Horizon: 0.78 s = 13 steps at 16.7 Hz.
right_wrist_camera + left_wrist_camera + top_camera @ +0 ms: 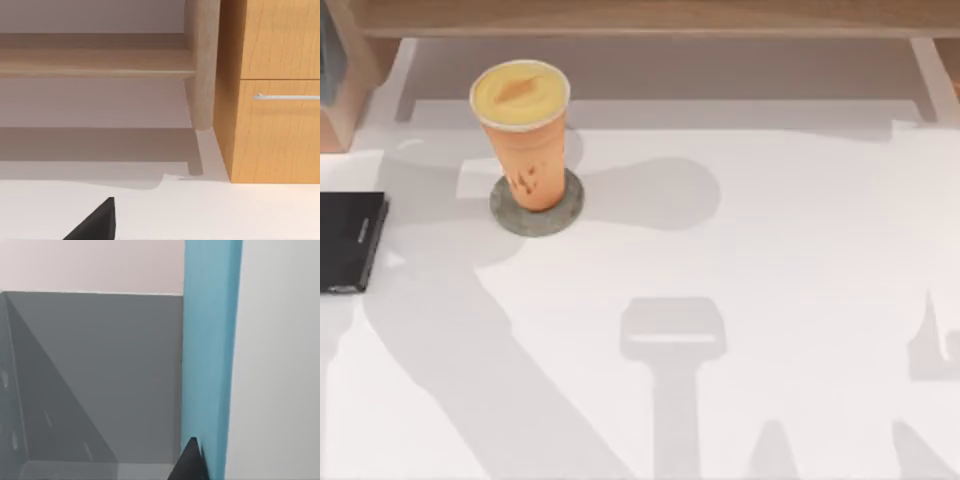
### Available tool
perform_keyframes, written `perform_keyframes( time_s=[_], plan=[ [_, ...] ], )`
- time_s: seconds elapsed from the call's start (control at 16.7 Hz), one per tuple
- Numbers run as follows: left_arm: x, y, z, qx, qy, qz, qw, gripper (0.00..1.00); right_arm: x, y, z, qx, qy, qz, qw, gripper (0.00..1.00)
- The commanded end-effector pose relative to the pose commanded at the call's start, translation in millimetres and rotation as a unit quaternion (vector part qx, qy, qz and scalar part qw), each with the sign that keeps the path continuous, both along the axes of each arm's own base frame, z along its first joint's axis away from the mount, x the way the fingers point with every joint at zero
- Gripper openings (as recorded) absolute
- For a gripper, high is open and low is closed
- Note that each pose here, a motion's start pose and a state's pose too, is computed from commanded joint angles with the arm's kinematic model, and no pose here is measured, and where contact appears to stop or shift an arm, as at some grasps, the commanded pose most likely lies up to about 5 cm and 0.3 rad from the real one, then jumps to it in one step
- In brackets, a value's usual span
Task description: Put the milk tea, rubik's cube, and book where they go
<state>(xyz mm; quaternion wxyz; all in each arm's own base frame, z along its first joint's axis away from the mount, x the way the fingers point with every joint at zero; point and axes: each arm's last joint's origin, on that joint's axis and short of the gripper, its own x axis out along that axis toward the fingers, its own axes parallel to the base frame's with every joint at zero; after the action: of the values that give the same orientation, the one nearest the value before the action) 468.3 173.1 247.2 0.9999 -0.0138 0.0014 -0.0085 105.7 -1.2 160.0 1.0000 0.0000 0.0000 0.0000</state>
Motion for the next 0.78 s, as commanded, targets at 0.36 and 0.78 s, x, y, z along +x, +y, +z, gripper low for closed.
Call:
perform_keyframes(
  time_s=[0.36, 0.78],
  plan=[
    [-1.4, 1.3, 1.6, 0.001, -0.001, 0.002, 1.0, 0.0, 0.0, 0.0, 0.0, 0.0, 0.0, 0.0, 1.0, 1.0],
    [-9.1, -0.3, 10.2, 0.002, -0.001, 0.0, 1.0, 0.0, 0.0, 0.0, 0.0, 0.0, 0.0, 0.0, 1.0, 1.0]
  ],
)
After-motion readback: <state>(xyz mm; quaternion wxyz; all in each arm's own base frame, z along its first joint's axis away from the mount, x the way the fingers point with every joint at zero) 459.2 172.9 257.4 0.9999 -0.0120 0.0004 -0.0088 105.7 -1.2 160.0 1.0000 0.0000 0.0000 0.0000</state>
